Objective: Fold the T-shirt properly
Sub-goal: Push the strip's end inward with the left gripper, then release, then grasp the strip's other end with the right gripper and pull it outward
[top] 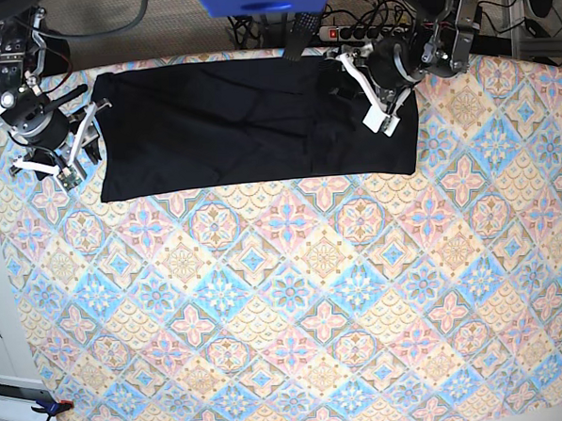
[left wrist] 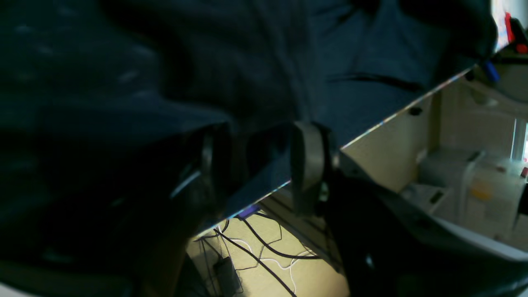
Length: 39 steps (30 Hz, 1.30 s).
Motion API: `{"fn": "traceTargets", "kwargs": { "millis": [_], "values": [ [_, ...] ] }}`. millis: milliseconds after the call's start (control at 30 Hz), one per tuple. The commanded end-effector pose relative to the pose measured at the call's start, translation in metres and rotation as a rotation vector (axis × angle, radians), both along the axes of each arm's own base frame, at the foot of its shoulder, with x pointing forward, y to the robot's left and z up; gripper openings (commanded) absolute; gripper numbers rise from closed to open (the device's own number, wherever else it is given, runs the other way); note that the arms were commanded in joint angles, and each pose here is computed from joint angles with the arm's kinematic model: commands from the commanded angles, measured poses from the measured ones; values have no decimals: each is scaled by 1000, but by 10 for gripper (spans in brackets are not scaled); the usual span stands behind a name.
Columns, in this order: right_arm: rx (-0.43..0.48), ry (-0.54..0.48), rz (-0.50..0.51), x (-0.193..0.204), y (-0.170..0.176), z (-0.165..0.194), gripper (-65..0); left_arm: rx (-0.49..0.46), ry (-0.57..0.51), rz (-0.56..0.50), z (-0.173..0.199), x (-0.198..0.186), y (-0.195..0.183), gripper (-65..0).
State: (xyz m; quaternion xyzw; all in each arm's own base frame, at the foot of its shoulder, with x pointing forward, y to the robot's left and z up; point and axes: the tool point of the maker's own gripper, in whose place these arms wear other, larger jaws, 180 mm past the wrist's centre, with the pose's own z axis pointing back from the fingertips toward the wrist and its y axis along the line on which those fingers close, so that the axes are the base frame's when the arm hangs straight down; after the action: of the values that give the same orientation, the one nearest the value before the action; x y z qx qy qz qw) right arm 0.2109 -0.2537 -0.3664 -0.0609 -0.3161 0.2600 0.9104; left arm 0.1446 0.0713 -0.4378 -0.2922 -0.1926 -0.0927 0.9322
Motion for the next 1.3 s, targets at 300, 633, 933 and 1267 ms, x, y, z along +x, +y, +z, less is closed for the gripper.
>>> {"fn": "traceTargets", "kwargs": {
  "millis": [300,633,933,1267],
  "values": [
    [41,84,69,-2,23,-6,-387,127,-253,251,62,53,101,-406],
    [350,67,-184,42,-15,-9,-387,149,-261,280,64,55,113,-406],
    [551,155,-312,29,-21,-43,-252,146,-237,291,56,53,116,-406],
    [567,168,-328,26,-21,-49,-191,145,-236,292,55,53,116,-406]
  ]
}}
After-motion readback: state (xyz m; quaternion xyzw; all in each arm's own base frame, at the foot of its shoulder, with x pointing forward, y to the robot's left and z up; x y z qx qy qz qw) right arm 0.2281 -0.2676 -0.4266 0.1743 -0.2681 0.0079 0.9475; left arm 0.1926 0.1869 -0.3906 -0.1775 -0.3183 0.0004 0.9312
